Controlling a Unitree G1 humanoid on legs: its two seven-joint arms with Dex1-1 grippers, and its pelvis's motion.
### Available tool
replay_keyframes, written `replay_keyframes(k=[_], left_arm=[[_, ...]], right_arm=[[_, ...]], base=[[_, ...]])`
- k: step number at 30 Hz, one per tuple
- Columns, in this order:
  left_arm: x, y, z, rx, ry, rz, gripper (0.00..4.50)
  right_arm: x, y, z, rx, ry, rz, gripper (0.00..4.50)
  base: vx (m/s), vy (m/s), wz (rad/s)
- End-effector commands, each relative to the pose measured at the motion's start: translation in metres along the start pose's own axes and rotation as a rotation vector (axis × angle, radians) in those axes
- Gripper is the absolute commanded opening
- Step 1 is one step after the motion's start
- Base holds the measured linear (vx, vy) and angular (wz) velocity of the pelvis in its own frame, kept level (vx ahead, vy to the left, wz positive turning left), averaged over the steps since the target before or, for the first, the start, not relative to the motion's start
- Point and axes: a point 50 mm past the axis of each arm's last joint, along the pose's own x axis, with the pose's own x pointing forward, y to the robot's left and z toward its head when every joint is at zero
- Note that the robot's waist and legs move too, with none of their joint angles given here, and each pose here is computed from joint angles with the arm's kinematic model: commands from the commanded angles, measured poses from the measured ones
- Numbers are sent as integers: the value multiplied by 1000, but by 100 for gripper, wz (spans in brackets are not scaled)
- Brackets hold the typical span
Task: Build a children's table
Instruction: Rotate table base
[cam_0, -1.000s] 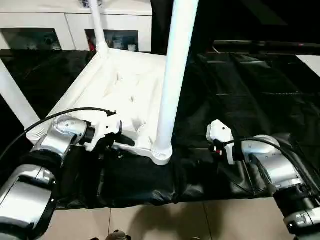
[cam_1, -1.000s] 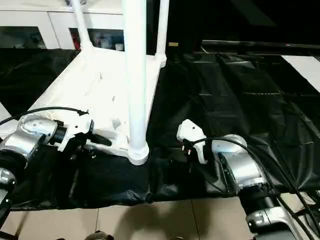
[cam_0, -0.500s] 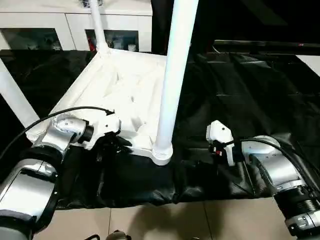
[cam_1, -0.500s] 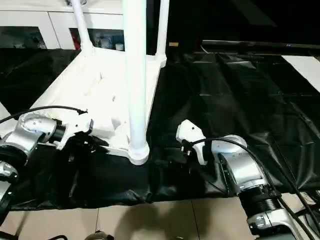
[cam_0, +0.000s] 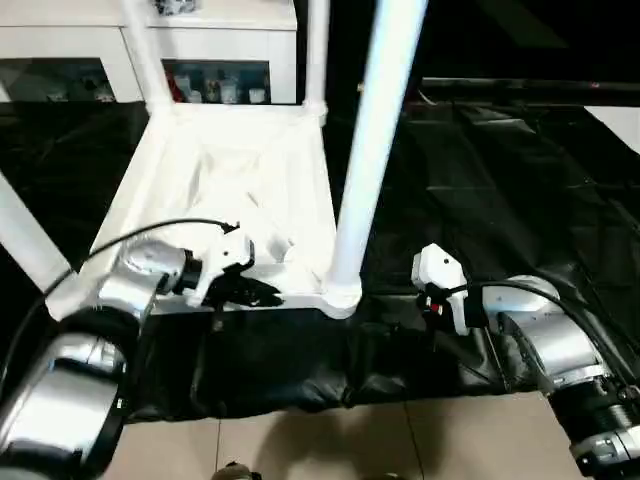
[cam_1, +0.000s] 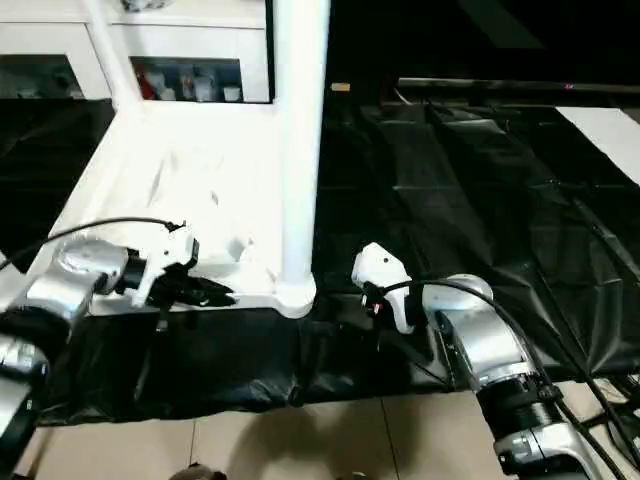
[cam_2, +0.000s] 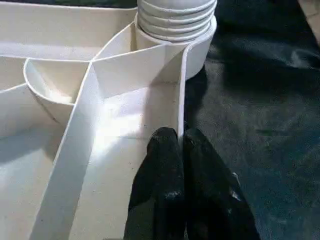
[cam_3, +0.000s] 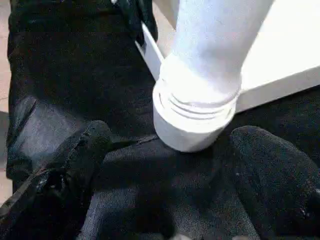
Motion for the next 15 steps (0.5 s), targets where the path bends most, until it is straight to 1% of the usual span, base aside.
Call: replay_keyframes(k=[1,7,12,15], left_arm=[[14,-10,-6,-49,-48,22,2],[26,-16,0,-20,-70,37,2],[31,-23,6,-13,-66,-23,2],[30,-24,9,7,-63,-49,2]], right_arm=[[1,-2,5,-14,-19,-24,450],[0,-8,4,-1,-31,-104,450],[-6,-13,3,0,-44,-164,450],[-10,-14,2,-2,-42,-173,450]], base=[[0,0,0],[0,0,0],[0,0,0],[0,0,0]])
